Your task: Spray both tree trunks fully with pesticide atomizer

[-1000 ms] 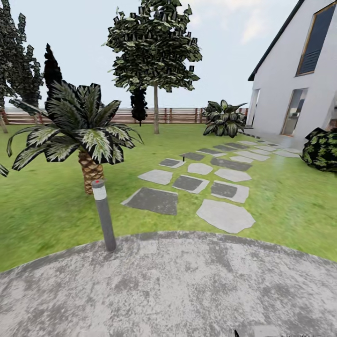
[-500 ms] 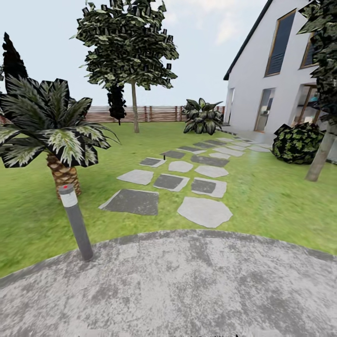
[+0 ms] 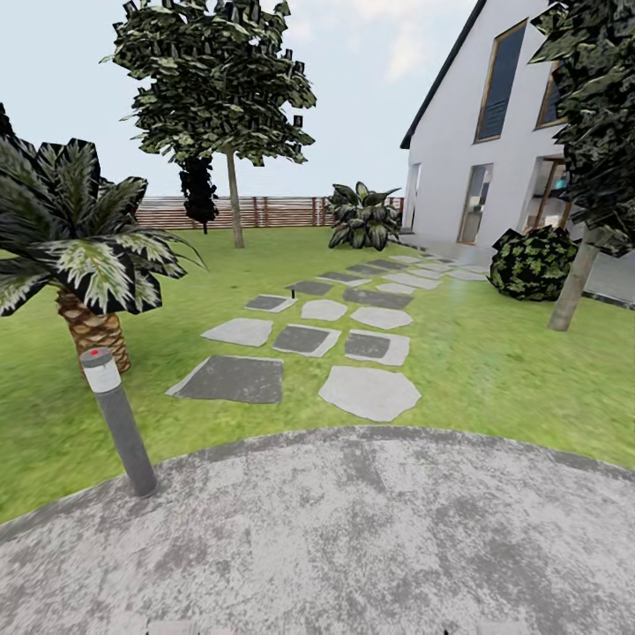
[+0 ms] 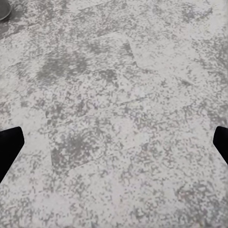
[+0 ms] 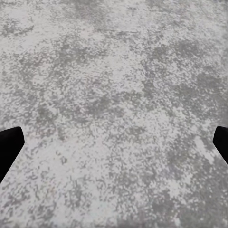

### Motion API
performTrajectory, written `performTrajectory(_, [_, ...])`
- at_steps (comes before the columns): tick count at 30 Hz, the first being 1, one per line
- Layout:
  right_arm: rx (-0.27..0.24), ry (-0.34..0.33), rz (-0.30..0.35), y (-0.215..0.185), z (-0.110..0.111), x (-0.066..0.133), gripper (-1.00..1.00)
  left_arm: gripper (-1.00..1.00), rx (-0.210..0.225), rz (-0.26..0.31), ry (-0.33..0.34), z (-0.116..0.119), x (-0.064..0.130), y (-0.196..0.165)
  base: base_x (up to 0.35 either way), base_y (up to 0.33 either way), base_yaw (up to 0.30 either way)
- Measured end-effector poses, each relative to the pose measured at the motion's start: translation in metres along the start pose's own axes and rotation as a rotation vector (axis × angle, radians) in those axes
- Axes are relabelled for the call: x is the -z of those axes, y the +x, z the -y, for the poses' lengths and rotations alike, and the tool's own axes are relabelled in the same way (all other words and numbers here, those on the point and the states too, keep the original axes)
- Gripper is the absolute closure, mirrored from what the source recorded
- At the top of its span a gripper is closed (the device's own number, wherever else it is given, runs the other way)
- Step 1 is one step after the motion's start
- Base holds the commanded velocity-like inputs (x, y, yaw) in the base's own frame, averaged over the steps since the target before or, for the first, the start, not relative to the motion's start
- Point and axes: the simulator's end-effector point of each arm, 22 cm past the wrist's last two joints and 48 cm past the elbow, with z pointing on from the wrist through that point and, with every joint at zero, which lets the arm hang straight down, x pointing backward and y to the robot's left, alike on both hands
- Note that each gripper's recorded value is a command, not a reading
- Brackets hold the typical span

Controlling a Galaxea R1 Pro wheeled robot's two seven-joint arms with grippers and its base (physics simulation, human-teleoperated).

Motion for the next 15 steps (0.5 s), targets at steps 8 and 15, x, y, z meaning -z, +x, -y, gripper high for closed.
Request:
performTrajectory(8, [0.004,-0.003,-0.002,0.012,-0.003,-0.009,-1.0,-1.0,-0.001,-0.004,0.0,0.001,-0.009,0.012,0.0,0.0,-0.001])
performTrajectory(15, [0.004,-0.002,-0.012,0.027,-0.004,-0.017,-1.0,-1.0,0.002,-0.013,-0.002,0.002,-0.018,0.026,0.0,0.0,0.0])
